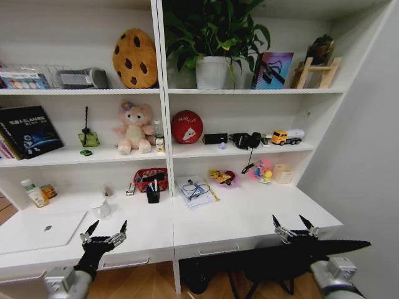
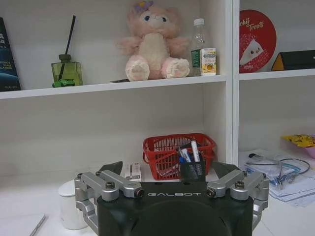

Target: Organize the objects on the table.

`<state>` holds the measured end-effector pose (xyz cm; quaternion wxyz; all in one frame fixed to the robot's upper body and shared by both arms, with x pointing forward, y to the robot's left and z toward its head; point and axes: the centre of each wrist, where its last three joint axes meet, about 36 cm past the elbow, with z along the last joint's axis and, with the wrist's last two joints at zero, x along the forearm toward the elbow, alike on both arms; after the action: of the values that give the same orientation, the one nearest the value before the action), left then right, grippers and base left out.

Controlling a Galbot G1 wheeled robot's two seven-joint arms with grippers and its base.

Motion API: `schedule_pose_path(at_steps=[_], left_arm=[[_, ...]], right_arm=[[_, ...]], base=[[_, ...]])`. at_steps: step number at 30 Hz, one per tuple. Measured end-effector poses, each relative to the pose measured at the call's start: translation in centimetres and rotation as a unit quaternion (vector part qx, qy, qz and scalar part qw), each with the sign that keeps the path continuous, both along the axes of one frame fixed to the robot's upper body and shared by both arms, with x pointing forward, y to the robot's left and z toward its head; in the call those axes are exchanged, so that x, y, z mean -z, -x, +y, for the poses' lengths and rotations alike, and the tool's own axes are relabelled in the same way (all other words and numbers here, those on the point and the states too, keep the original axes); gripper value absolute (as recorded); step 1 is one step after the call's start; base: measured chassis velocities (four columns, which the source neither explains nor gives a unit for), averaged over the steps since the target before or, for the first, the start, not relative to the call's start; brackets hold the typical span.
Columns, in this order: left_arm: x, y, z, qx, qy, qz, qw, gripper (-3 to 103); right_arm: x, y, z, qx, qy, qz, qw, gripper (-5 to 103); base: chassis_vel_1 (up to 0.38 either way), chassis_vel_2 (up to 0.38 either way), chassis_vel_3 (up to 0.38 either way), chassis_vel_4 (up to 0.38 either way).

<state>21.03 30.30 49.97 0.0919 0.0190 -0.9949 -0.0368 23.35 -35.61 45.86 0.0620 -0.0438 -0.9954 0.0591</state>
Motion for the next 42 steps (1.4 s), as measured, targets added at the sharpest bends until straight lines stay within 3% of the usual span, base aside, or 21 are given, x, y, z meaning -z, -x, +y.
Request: schedule_pose_path(at_steps=[17, 42], left_arm=[[0.00, 0.00, 0.00, 0.000, 0.000, 0.000, 1.0000, 100], [0.00, 0.00, 0.00, 0.000, 0.000, 0.000, 1.0000, 100]], right_arm=[[0.12, -0.18, -0.02, 0.000, -0.002, 0.000, 1.000, 100], [0.16, -0.19, -0.01, 0.000, -0.002, 0.001, 1.000, 100]], base=[[0.159, 0.172, -0.161, -0.165], [0.336, 0.342, -0.349, -0.339]])
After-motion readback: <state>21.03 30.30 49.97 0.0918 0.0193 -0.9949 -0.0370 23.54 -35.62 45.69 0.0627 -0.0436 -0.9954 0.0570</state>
